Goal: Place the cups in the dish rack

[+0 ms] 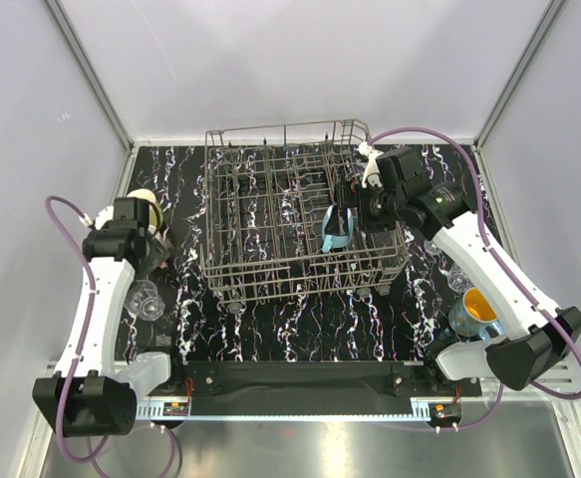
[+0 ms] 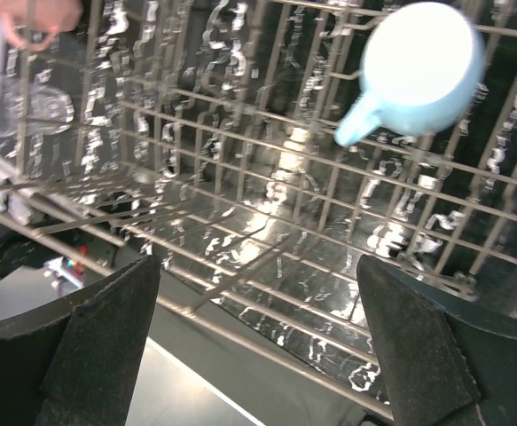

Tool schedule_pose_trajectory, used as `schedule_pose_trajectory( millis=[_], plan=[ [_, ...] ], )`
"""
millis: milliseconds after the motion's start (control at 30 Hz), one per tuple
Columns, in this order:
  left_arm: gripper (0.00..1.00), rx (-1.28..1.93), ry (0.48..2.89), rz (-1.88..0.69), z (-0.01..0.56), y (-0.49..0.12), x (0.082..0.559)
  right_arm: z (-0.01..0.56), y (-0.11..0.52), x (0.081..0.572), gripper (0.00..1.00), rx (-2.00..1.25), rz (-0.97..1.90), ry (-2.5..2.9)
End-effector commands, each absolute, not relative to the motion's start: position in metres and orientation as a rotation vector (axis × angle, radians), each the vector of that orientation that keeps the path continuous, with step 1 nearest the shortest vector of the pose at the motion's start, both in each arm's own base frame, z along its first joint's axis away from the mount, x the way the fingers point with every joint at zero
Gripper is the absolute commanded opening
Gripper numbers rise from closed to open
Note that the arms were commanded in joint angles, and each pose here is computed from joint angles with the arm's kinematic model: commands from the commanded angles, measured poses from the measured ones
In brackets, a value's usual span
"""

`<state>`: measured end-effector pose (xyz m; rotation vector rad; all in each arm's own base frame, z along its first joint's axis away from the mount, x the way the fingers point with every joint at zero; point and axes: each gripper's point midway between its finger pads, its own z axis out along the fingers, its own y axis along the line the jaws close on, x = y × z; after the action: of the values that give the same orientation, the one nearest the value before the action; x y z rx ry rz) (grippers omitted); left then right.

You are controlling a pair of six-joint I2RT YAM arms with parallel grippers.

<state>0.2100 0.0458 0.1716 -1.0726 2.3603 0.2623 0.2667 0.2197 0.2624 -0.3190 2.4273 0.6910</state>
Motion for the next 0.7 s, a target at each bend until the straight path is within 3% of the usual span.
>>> schedule_pose_trajectory(
  millis=[0, 667],
  plan=[
    [0.67, -1.096, 2.313, 0.278, 0.158, 0.052, 0.217, 0.282, 0.233, 0.261, 1.0, -0.392, 0.795, 2.345],
    [0.57, -1.032, 2.459, 0.446, 0.096, 0.065, 0.216, 0.281, 0.231, 0.258, 1.0, -0.395, 0.803, 2.326]
  ],
)
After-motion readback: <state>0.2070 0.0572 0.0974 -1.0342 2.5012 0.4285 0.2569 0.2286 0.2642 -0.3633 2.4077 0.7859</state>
